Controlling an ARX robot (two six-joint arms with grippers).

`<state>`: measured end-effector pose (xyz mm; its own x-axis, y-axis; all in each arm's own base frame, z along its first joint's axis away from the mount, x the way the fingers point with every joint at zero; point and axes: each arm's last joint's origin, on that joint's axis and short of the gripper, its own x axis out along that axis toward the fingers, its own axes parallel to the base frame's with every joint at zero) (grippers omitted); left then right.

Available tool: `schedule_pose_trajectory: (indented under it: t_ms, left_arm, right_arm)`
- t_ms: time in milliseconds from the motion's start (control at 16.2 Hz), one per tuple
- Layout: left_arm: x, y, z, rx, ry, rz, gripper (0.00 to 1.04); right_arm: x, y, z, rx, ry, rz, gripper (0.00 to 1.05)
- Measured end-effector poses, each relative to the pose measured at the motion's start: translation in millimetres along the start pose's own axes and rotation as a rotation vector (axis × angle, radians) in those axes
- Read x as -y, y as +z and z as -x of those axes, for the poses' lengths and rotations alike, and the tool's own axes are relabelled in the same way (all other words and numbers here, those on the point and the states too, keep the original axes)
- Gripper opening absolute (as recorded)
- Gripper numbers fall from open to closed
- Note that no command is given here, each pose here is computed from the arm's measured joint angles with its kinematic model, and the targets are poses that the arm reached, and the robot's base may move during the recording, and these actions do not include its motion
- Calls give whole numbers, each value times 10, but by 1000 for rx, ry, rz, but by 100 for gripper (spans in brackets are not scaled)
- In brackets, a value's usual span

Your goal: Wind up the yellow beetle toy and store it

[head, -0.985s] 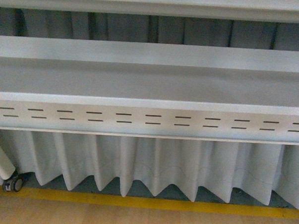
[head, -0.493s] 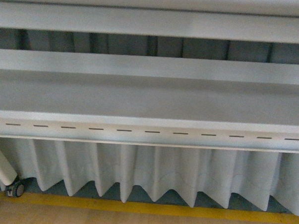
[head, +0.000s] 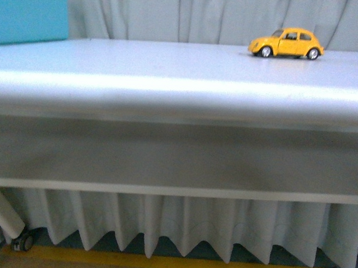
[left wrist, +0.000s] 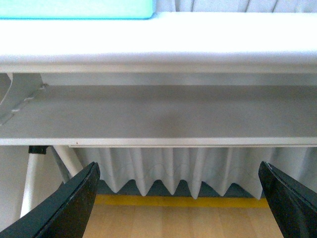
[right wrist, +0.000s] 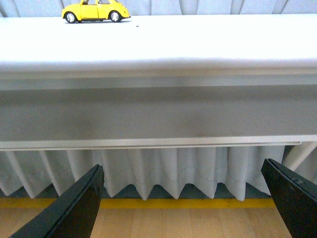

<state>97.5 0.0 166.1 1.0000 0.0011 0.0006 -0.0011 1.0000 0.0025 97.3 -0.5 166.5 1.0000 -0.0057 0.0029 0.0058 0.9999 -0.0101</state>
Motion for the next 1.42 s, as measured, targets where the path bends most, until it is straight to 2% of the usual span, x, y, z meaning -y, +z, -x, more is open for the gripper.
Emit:
schedule_pose_trajectory:
  t_ms: [1416]
  left_arm:
    - [0, 1, 0, 1, -1, 2, 98]
  right_arm:
    - [0, 1, 0, 2, 0, -2, 98]
